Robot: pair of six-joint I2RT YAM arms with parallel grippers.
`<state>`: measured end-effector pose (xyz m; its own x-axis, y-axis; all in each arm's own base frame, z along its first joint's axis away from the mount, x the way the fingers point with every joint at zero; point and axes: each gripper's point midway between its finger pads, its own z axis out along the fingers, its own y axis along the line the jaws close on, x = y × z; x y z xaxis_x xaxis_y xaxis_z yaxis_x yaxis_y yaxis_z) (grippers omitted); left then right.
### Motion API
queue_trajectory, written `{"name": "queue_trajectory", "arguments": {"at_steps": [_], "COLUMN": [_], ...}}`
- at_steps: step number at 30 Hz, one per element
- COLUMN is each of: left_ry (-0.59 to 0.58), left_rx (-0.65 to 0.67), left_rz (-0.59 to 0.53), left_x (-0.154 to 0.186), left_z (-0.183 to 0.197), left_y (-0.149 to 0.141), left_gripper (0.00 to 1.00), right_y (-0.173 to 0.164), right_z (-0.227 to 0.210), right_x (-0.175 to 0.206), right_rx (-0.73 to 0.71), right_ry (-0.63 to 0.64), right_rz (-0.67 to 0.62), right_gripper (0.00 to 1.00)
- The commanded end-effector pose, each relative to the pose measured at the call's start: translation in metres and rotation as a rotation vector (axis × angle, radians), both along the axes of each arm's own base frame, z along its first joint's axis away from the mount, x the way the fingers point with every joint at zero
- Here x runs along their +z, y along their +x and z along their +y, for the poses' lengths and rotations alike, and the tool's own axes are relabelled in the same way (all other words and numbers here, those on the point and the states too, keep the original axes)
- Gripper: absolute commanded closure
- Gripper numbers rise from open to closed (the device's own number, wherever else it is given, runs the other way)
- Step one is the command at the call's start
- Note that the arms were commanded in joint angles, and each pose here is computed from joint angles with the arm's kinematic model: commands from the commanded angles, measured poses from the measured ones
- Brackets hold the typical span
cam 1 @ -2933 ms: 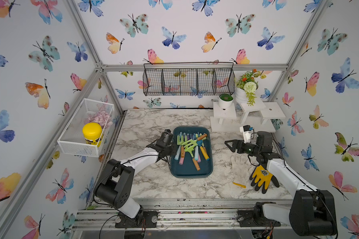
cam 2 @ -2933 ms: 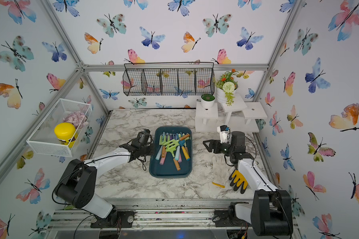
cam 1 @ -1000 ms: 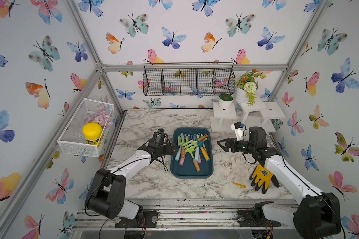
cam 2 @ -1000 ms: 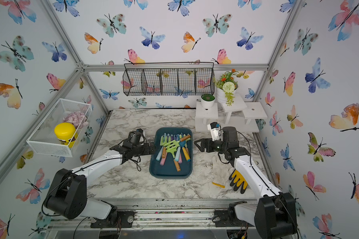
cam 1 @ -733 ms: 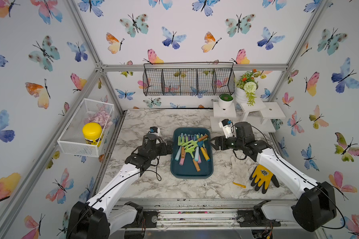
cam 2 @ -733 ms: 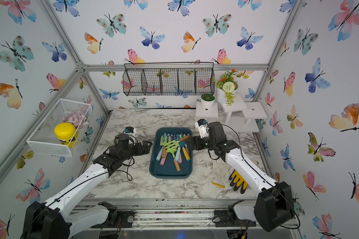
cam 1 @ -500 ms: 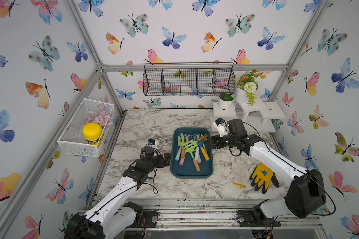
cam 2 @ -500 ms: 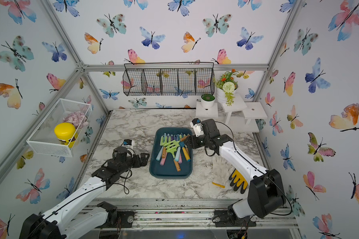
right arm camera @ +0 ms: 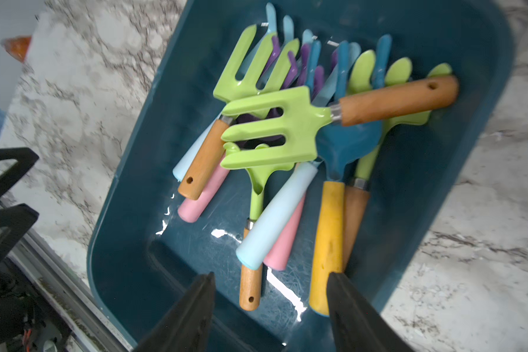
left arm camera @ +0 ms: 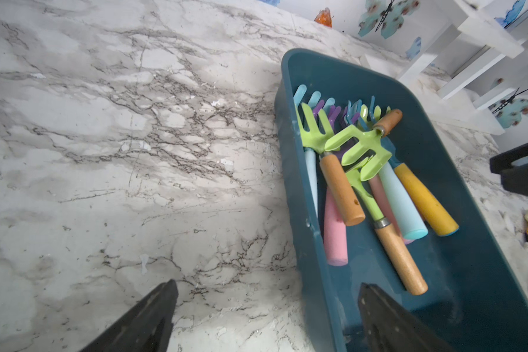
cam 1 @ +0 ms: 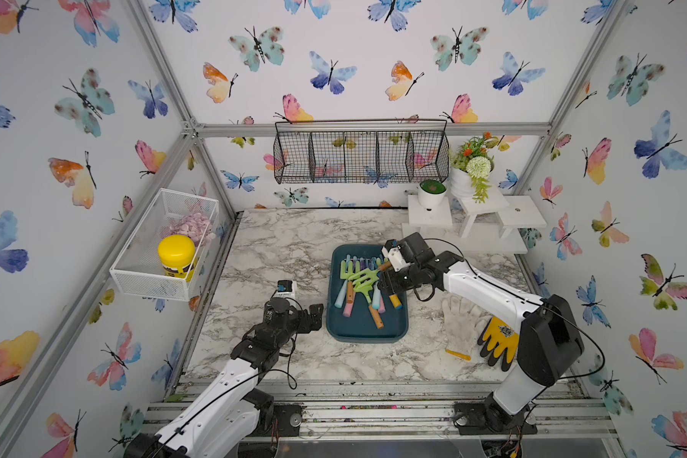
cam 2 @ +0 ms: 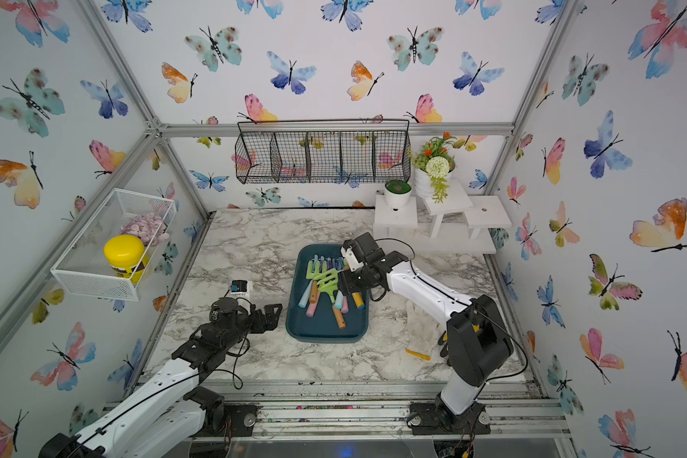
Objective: Take the hand rake out of the storage box
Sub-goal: Pick up the rake from the storage box.
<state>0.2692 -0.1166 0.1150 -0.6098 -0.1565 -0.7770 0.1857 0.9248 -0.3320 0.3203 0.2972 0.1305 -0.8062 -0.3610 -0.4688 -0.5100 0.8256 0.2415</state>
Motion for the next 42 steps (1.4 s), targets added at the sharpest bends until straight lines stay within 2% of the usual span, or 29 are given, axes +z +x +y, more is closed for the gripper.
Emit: {"name": "queue_trajectory", "arguments": {"at_steps": [1, 7, 11, 14, 27, 37, 42], "left_ry": [-0.009, -0.022, -0.028, -0.027, -0.026, -0.025, -0.024], "left_rx": [0.006, 0.013, 0.009, 0.011, 0.018, 0.009, 0.009], "left_rz": [-0.074, -0.105, -0.114, -0.112, -0.106, -0.095, -0.097], "left_x": [0.014, 0.018, 0.019, 0.018, 0.016, 0.013, 0.013], "left_z": [0.001, 0.003, 0.003, 0.003, 0.004, 0.001, 0.002], "left_y": [0.006, 0.004, 0.003, 0.003, 0.004, 0.005, 0.005], "left_gripper": [0.03, 0.03, 0.04, 0.04, 0.07, 0.07, 0.07], "right_y": [0.002, 0.015, 0.017, 0.018, 0.024, 0.023, 0.022], "right_z": [-0.014, -0.022, -0.025, -0.025, -0.027, -0.02, -0.017], "right_x": [-0.015, -0.025, -0.042, -0.05, -0.077, -0.091, -0.091], "right_rx": [-0.016, -0.019, 0.002, 0.009, 0.018, 0.016, 0.004], "right_ry": [-0.145, -0.238, -0.307, -0.327, -0.398, -0.382, -0.36], "right_rz": [0.018, -0.012, 0.03, 0.038, 0.069, 0.108, 0.115], "right_gripper": [0.4, 0.44, 0.47, 0.55, 0.56, 0.57, 0.64]}}
